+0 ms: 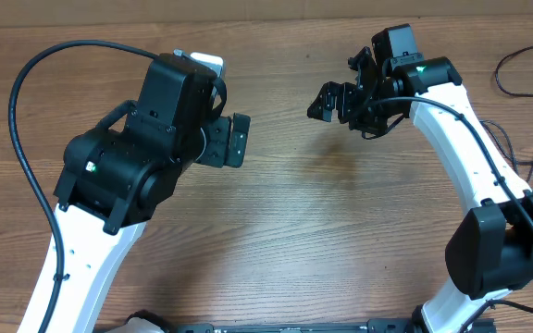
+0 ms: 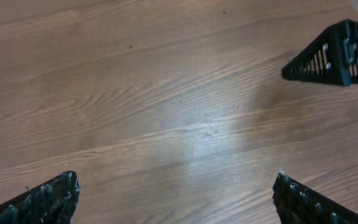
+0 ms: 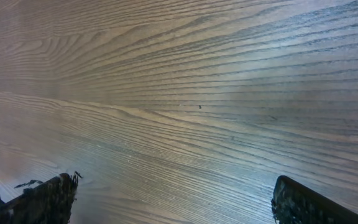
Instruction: Untangle cables
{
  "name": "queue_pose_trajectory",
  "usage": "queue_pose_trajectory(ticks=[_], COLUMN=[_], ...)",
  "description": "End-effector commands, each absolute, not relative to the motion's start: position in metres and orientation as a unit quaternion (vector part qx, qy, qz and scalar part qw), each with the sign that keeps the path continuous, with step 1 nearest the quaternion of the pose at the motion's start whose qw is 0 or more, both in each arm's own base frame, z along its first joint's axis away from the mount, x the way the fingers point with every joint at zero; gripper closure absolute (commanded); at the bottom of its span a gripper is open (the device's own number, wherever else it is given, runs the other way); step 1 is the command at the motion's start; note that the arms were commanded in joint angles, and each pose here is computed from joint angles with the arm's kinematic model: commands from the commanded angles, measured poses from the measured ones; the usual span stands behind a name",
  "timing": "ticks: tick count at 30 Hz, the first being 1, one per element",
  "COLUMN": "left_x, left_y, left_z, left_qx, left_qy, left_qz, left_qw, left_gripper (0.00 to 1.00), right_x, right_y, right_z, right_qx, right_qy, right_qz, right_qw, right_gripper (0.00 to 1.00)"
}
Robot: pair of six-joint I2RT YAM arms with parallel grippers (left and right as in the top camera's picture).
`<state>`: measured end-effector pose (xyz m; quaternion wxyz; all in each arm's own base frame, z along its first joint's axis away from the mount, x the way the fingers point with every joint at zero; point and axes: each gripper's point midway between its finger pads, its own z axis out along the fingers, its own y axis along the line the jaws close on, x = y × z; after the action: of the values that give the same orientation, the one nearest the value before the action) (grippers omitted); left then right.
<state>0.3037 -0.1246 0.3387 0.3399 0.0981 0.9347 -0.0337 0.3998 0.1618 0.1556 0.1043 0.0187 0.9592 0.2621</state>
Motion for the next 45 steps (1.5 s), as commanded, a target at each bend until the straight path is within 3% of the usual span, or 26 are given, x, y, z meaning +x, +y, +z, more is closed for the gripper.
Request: queue_pose_trajectory(ticks=[1, 8, 16, 28, 35, 45], left_x=[0.298, 0.292, 0.287, 0.286, 0.265, 0.25], left_y=[-0.117, -0.115, -0.107, -0.065, -0.064, -0.051], left_z=[0.337, 0.358, 0.375, 0.314, 0.269, 0.2], left_qx=[0.097, 0.066, 0.039, -0.018, 0.046, 0.058], left_qy=[0.938, 0.924, 0.874, 0.753, 0.683, 0.67], left_qz=[-0.021, -0.049, -0.093, -0.153, -0.145, -0.111], left_qw=[0.331, 0.372, 0.476, 0.639, 0.714, 0.732], left_gripper=[0.0, 0.0, 0.0, 0.0, 0.01, 0.01], right_x=[0.403, 0.403, 0.403, 0.403, 0.403, 0.403], right_y=[0.164, 0.164, 0.164, 0.164, 0.164, 0.164], right_z=[0.164, 0.164, 0.164, 0.164, 0.164, 0.164], right_qx=[0.016, 0.016, 0.016, 0.016, 0.016, 0.016], right_qy=[0.957, 0.957, 0.957, 0.957, 0.957, 0.957], right_qz=[0.267, 0.267, 0.267, 0.267, 0.267, 0.267], right_qw=[0.115, 0.115, 0.115, 0.115, 0.115, 0.115], right_gripper=[0.0, 0.0, 0.0, 0.0, 0.0, 0.0])
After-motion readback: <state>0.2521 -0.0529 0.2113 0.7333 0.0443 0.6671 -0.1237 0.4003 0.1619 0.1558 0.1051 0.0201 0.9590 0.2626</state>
